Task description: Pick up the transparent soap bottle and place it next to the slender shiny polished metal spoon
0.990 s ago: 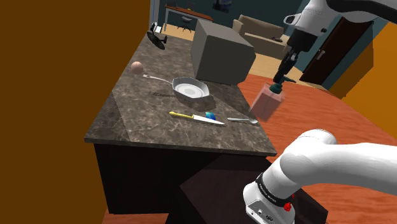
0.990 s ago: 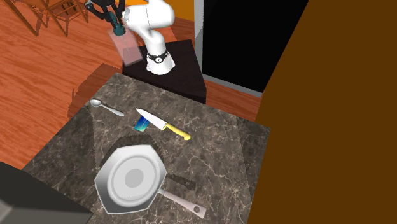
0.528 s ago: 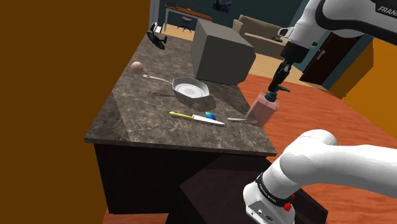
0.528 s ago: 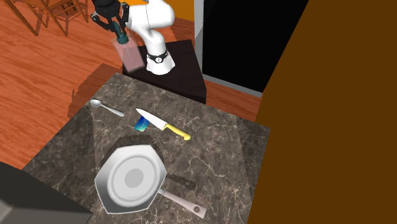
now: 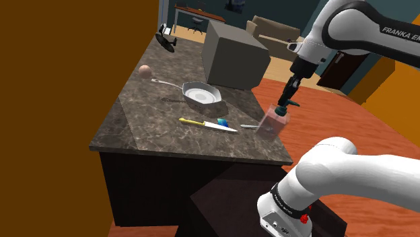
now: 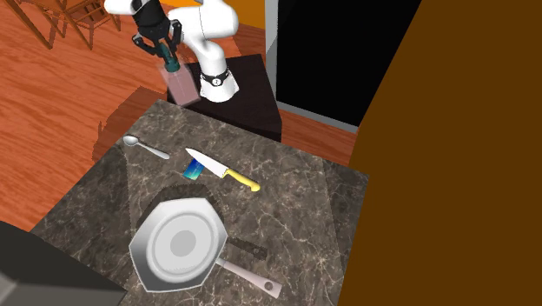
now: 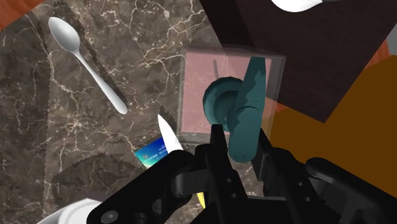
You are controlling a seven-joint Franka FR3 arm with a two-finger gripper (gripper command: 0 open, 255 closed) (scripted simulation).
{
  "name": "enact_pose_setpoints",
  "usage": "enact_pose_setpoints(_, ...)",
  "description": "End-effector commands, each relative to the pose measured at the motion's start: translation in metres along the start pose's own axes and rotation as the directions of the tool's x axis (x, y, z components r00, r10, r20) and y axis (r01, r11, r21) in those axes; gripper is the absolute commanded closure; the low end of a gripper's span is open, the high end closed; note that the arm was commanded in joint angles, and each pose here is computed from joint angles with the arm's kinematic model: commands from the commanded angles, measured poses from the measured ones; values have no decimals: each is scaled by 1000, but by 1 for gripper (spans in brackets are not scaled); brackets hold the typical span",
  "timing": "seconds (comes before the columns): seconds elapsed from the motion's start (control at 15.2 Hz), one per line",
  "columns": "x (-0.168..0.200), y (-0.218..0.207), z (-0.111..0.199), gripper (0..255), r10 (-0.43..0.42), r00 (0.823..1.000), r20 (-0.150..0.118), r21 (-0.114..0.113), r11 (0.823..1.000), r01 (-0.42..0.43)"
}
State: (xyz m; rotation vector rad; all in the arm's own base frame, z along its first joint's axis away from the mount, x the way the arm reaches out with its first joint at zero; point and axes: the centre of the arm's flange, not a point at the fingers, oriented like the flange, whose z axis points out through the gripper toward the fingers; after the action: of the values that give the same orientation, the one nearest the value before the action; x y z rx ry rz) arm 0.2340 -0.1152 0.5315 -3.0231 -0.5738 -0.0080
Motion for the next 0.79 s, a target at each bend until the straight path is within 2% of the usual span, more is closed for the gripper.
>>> enact_pose_setpoints(0.0, -1, 0, 10, 255, 0, 1000, 0, 0, 1000, 0)
enact_pose_setpoints(0.73, -2, 4, 68, 255, 0, 1000, 0, 0, 1000, 0)
